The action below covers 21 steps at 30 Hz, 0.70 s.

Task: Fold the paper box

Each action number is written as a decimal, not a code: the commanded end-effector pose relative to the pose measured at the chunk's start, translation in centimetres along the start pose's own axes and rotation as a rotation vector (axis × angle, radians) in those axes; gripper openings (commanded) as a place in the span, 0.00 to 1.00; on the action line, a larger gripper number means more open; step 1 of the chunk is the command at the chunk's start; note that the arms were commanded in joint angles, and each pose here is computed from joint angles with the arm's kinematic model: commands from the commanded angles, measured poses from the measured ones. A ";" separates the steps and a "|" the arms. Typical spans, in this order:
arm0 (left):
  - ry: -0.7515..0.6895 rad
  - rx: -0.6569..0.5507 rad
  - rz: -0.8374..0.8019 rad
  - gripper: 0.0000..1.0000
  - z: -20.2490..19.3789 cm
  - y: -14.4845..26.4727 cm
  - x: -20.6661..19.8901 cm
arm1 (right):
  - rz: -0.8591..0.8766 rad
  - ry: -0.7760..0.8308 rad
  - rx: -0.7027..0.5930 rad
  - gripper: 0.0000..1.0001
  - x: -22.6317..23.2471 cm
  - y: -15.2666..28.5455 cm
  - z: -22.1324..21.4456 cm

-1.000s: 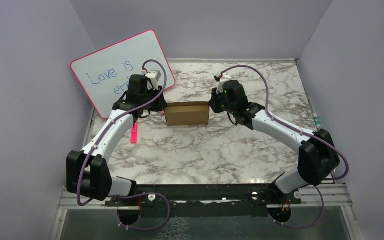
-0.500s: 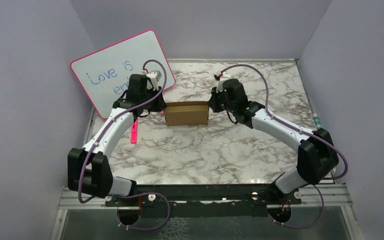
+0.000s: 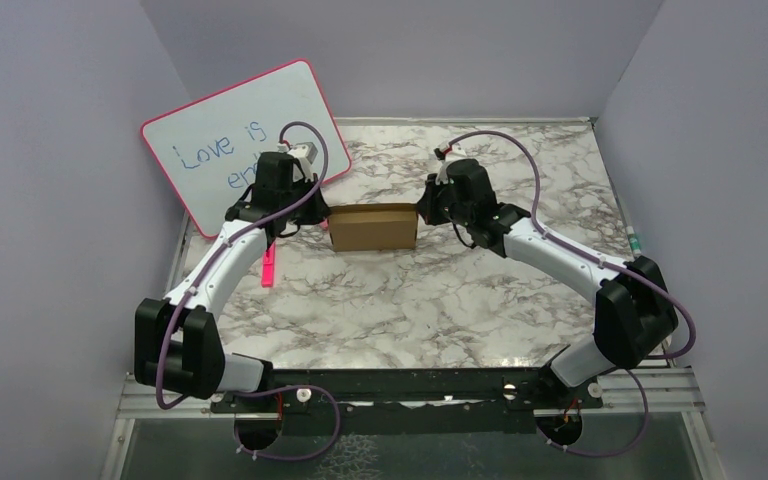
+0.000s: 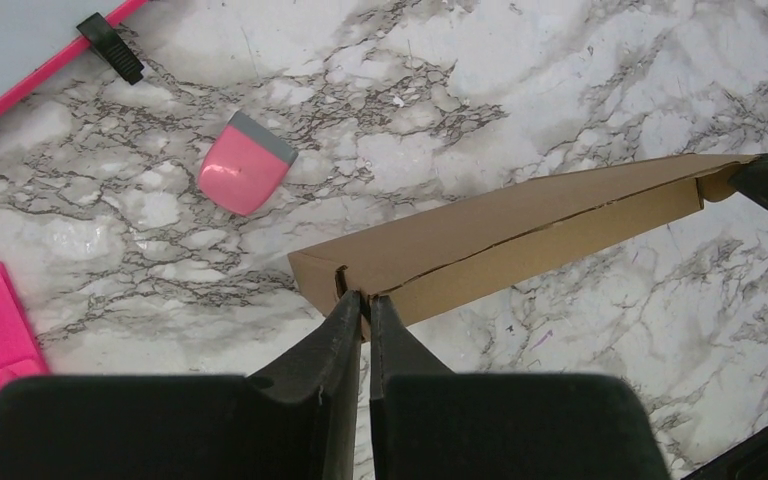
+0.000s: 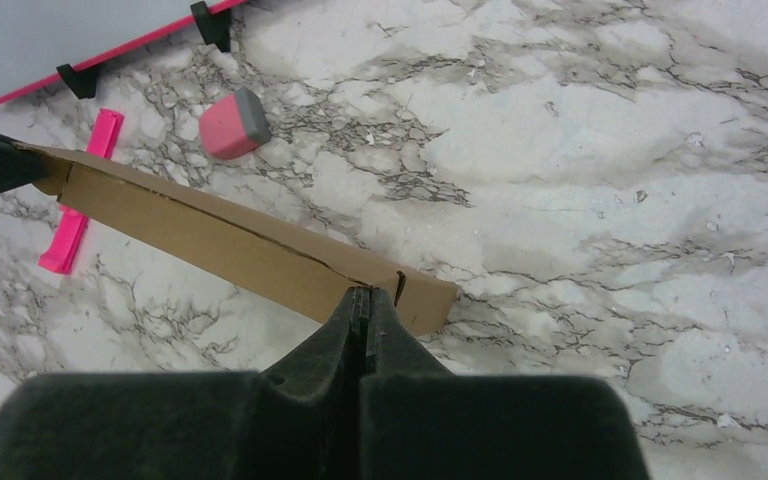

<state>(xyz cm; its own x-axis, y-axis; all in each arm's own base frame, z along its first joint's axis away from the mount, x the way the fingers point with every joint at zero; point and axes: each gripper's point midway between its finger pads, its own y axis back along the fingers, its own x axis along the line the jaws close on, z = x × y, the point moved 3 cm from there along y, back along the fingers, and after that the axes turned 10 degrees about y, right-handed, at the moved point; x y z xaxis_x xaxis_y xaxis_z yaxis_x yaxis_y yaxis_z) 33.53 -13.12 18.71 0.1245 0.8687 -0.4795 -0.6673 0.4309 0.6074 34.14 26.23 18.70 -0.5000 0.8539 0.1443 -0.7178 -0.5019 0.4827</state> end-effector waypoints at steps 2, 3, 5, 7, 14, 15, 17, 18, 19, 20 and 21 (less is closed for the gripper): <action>0.027 -0.042 0.007 0.07 -0.2 0.2 -0.1 | 0.029 -0.061 -0.002 0.01 0.9 0.2 -0.4; 0.027 -0.045 0.012 0.07 -0.3 0.2 0.0 | 0.028 -0.063 -0.005 0.01 0.8 0.2 -0.4; 0.024 -0.049 0.023 0.06 -0.4 0.2 0.2 | 0.028 -0.069 -0.003 0.01 0.8 0.1 -0.7; 0.021 -0.056 0.026 0.06 -0.3 0.3 0.2 | 0.029 -0.079 -0.001 0.01 0.8 0.0 -0.9; 0.009 -0.067 0.028 0.06 0.1 0.4 -0.1 | 0.028 -0.109 0.005 0.01 1.1 0.2 -0.4; 0.010 -0.064 0.028 0.06 0.0 0.3 0.0 | 0.028 -0.111 0.009 0.01 1.1 0.1 -0.4; 0.011 -0.056 0.029 0.06 -0.3 0.2 0.0 | 0.027 -0.116 0.014 0.01 1.1 0.1 -0.5; 0.010 -0.054 0.028 0.06 -0.3 0.1 0.0 | 0.006 -0.120 0.012 0.01 0.8 0.1 -0.5; 0.010 -0.053 0.027 0.06 -0.4 0.1 -0.1 | 0.004 -0.122 0.010 0.01 0.8 0.0 -0.4; 0.009 -0.052 0.026 0.06 -0.4 0.1 -0.1 | 0.008 -0.122 0.013 0.01 0.9 -0.1 -0.5; 0.007 -0.051 0.027 0.06 -0.4 0.1 -0.1 | 0.011 -0.126 0.015 0.01 0.9 -0.2 -0.5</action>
<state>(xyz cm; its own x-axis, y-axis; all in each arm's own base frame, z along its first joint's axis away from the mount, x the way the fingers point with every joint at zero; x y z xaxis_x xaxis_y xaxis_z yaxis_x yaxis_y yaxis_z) 33.49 -12.79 18.54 0.0905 0.8809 -0.4646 -0.7091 0.3846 0.5910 34.01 26.57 18.60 -0.4502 0.8625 0.2311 -0.7248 -0.5041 0.4696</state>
